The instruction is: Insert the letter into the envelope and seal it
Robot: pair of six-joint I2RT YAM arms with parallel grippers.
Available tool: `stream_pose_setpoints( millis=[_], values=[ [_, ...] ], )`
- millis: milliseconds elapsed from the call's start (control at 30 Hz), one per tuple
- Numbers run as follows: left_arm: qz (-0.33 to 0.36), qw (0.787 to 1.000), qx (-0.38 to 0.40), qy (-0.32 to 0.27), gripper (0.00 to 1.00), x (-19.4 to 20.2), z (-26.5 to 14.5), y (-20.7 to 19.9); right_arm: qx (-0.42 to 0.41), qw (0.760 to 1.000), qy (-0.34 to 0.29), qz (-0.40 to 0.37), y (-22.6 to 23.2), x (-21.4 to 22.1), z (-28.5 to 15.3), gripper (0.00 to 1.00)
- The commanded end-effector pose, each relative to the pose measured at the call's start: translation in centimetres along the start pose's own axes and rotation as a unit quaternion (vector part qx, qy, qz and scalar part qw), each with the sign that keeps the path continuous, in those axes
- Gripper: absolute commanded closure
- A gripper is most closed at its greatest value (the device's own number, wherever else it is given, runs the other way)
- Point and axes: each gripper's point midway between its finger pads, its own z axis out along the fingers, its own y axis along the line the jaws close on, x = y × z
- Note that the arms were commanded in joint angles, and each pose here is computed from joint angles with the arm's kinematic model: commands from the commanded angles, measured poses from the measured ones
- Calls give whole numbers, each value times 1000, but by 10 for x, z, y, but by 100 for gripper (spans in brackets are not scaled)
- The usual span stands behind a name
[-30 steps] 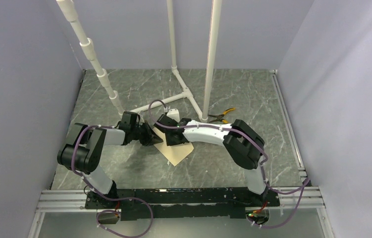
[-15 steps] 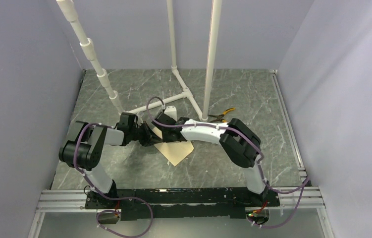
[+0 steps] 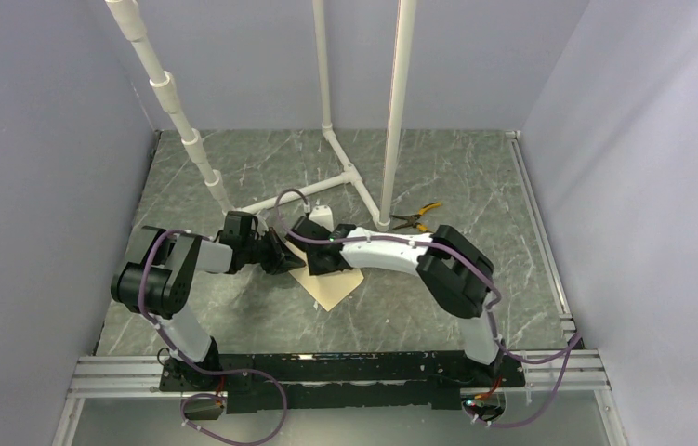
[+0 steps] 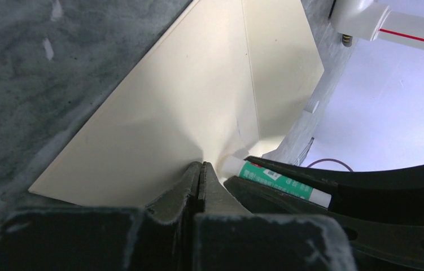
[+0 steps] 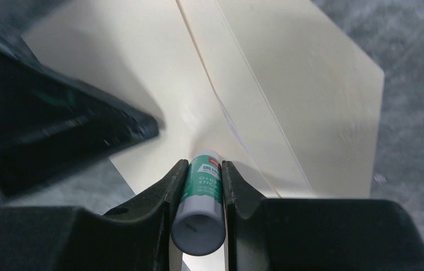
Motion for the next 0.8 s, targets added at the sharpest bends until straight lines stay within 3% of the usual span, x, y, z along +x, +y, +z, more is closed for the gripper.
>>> stream_pose_setpoints(
  millis=[0,267,767],
  values=[
    [-24,992,-120,-21,98,5,1,64,9,999,-53,-2,17,-44,15,100],
    [-20,992,-121,-21,98,3,-1,61,27,997,-77,-5,14,-62,19,100],
    [-26,993,-117,-21,97,3,-1,59,0,1000,4,7,-11,2,-8,100]
  ],
)
